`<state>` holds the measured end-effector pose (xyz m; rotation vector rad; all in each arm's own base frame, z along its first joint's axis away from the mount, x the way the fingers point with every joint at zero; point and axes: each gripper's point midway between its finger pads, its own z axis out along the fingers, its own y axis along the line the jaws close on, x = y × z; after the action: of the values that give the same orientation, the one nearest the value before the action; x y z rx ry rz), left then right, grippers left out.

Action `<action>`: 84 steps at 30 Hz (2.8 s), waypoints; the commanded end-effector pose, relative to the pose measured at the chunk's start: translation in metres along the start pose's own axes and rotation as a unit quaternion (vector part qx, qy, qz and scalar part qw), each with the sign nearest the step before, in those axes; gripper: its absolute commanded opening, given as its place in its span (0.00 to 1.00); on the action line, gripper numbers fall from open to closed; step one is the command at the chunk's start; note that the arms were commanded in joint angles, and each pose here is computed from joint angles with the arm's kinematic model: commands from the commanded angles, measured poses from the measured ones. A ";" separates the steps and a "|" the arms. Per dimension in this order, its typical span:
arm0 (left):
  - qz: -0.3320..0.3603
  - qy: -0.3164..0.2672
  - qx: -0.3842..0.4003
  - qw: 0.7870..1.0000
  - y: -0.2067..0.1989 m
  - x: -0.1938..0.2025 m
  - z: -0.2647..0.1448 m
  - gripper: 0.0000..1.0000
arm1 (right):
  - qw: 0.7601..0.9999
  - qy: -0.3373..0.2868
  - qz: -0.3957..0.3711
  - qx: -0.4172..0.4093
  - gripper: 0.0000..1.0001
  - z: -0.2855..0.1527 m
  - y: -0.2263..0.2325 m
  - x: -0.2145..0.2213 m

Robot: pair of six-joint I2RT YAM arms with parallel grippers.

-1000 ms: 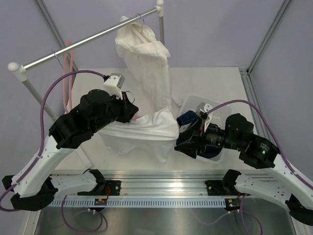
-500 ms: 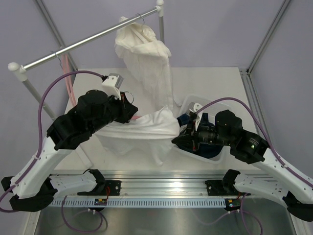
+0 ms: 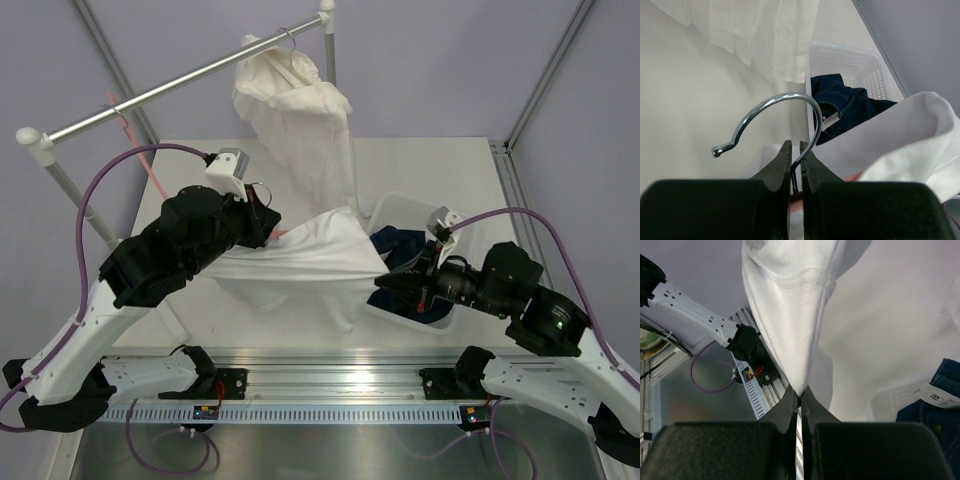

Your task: Remove the skirt from the hanger

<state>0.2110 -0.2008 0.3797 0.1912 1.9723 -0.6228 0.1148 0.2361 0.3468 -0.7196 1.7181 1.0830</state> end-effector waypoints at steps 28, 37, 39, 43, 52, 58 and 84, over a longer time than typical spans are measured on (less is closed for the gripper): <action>-0.087 -0.130 0.111 0.982 -0.059 -0.092 -0.016 0.00 | 0.993 -0.012 0.110 0.045 0.00 -0.019 -0.011 0.021; -0.008 -0.096 0.031 0.995 -0.026 -0.066 0.003 0.00 | 0.988 -0.049 0.107 -0.101 0.00 -0.019 0.049 -0.025; 0.005 -0.080 -0.001 0.997 -0.012 -0.049 0.014 0.00 | 0.984 -0.077 0.090 -0.131 0.00 -0.044 0.070 -0.054; 0.035 -0.058 -0.064 0.996 0.020 -0.015 0.034 0.00 | 0.962 -0.161 0.044 -0.218 0.00 -0.117 0.121 -0.116; 0.084 -0.030 -0.128 0.988 0.044 0.003 0.051 0.00 | 0.925 -0.268 -0.010 -0.270 0.00 -0.231 0.167 -0.172; 0.087 -0.022 -0.141 0.986 0.050 0.011 0.056 0.00 | 0.902 -0.309 -0.019 -0.301 0.00 -0.268 0.185 -0.188; -0.012 -0.085 0.160 0.983 -0.047 -0.047 -0.062 0.00 | 0.921 -0.124 -0.129 0.346 0.00 -0.078 -0.066 -0.195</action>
<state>0.1692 -0.1961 0.4421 0.2957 1.7489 -0.8756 0.2147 0.1701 0.4673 -0.4341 1.7210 0.3543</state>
